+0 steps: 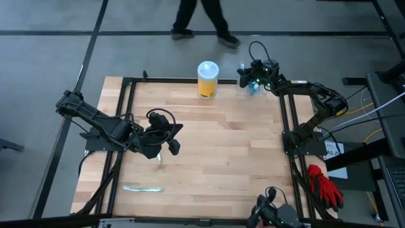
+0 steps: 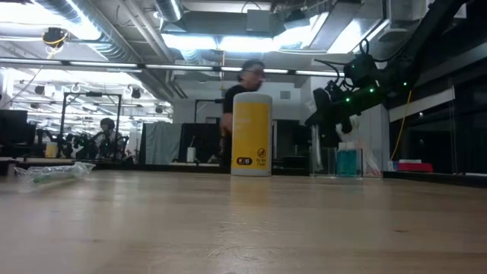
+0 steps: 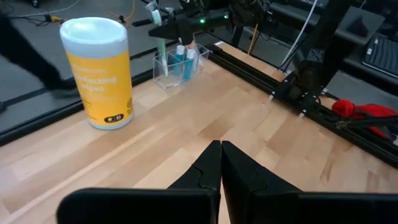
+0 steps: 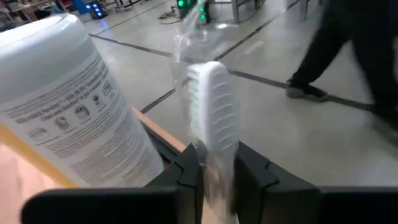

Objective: Pick & Place toothbrushing station
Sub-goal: Put the bottom right green toothbrush into the transparent organizer, then put the top green toothbrush into the transparent organizer

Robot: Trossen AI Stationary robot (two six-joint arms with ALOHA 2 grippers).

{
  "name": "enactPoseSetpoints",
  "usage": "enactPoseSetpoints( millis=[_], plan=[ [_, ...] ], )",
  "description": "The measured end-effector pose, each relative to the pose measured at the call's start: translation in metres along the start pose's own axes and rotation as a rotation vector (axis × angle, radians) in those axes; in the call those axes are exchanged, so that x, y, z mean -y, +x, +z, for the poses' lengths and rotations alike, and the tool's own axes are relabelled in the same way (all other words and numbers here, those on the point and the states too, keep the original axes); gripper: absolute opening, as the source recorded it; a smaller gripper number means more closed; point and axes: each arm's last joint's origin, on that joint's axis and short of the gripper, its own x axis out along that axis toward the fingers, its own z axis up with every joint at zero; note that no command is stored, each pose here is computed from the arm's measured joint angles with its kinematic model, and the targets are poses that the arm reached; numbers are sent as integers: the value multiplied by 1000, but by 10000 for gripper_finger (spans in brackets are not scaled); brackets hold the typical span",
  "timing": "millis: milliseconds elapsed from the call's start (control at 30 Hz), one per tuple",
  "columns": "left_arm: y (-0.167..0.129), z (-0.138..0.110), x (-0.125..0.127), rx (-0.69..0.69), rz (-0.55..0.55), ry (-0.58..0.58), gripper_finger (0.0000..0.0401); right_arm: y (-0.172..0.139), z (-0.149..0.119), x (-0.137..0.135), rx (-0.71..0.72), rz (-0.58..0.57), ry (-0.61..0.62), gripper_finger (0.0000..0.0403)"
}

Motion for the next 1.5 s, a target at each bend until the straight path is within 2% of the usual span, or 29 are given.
enactPoseSetpoints(
  millis=[300, 600, 700, 800, 867, 967, 1067, 1167, 1267, 1333, 1433, 1500],
  plan=[
    [0, 3, 4, 10, -40, 26, 4, -3, 5, -5, 0, 105, 84, 104],
    [-3, 10, 3, 54, -43, 115, 7, -25, 30, -5, 105, 89, 58, 147],
    [-7, 16, -1, 86, -31, 127, 5, -36, 41, -5, 149, 86, 82, 158],
    [-14, 21, -10, 90, -15, 123, 2, -47, 52, -10, 186, 135, 114, 166],
    [-17, 20, -20, 38, -10, 103, 3, -56, 59, -18, 200, 217, 115, 170],
    [-17, 8, -39, -147, 37, 65, 5, -66, 66, -37, 182, 377, 138, 172],
    [-18, -5, -57, -369, 139, 5, 2, -77, 72, -62, 159, 539, 150, 172],
    [-21, -16, -70, -551, 298, -83, 3, -88, 75, -87, 139, 676, 149, 172],
    [-25, -26, -83, -638, 509, -217, 5, -100, 78, -110, 129, 776, 152, 172],
    [-25, -37, -88, -660, 600, -289, 5, -106, 78, -123, 125, 822, 159, 172],
    [-18, -62, -92, -710, 638, -391, 4, -112, 76, -141, 124, 869, 173, 172],
    [-10, -80, -91, -759, 596, -468, 7, -115, 75, -151, 122, 885, 180, 172]
  ],
)
